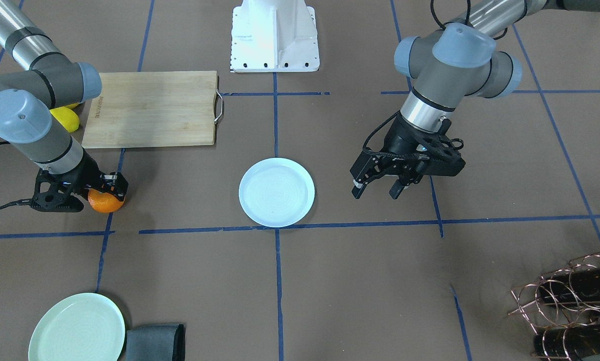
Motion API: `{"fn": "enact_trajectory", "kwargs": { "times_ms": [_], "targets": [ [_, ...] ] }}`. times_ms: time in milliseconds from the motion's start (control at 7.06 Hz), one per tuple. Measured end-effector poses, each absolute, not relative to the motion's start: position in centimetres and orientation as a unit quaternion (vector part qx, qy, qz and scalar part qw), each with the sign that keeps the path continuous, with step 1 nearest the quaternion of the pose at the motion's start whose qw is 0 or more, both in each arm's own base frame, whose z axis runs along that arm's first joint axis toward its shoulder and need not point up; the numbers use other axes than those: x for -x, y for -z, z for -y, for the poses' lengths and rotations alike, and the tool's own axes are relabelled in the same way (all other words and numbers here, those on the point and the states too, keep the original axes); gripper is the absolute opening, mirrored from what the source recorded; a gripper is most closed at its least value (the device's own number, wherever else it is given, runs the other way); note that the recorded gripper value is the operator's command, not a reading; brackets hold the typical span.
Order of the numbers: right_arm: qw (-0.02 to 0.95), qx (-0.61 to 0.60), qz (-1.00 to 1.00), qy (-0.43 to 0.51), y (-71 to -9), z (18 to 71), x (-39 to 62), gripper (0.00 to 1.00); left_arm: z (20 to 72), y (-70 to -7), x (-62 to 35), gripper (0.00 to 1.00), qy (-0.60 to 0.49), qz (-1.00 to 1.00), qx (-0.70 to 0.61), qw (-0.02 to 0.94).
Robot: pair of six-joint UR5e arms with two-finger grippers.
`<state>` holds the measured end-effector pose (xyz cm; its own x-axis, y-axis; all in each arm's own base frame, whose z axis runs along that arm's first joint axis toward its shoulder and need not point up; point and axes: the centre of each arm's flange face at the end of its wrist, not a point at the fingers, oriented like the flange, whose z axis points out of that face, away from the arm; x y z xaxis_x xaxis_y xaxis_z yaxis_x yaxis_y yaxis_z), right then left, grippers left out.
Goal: Pick orange to plate
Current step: 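Carry the orange with the right gripper and lower it onto the white plate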
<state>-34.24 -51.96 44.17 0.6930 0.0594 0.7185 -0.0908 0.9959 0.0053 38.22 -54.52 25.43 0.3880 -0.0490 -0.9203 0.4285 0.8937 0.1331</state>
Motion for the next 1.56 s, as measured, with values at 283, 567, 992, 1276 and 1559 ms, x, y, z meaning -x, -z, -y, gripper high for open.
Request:
{"fn": "enact_trajectory", "kwargs": {
  "times_ms": [283,567,992,1276,1559],
  "targets": [
    [0.903,-0.034,0.427,-0.044,-39.2,51.7,33.2,0.00,54.6,-28.0,-36.6,1.00,0.104,-0.508,-0.210,0.829],
    [0.886,-0.039,0.456,-0.069,-33.8,52.3,33.8,0.00,54.5,-32.8,-33.6,1.00,0.070,-0.465,-0.231,0.852],
    [0.870,-0.035,0.484,-0.087,-27.2,53.0,38.1,0.00,57.0,-37.6,-26.7,1.00,0.022,-0.398,-0.222,0.890],
    [0.867,-0.040,0.484,-0.106,-23.1,53.1,44.6,0.00,59.4,-39.6,-18.6,1.00,-0.034,-0.360,-0.198,0.911],
    [0.870,-0.059,0.475,-0.120,-19.8,52.1,51.2,0.00,60.4,-42.3,-12.9,1.00,-0.075,-0.318,-0.170,0.930]
  ]
}}
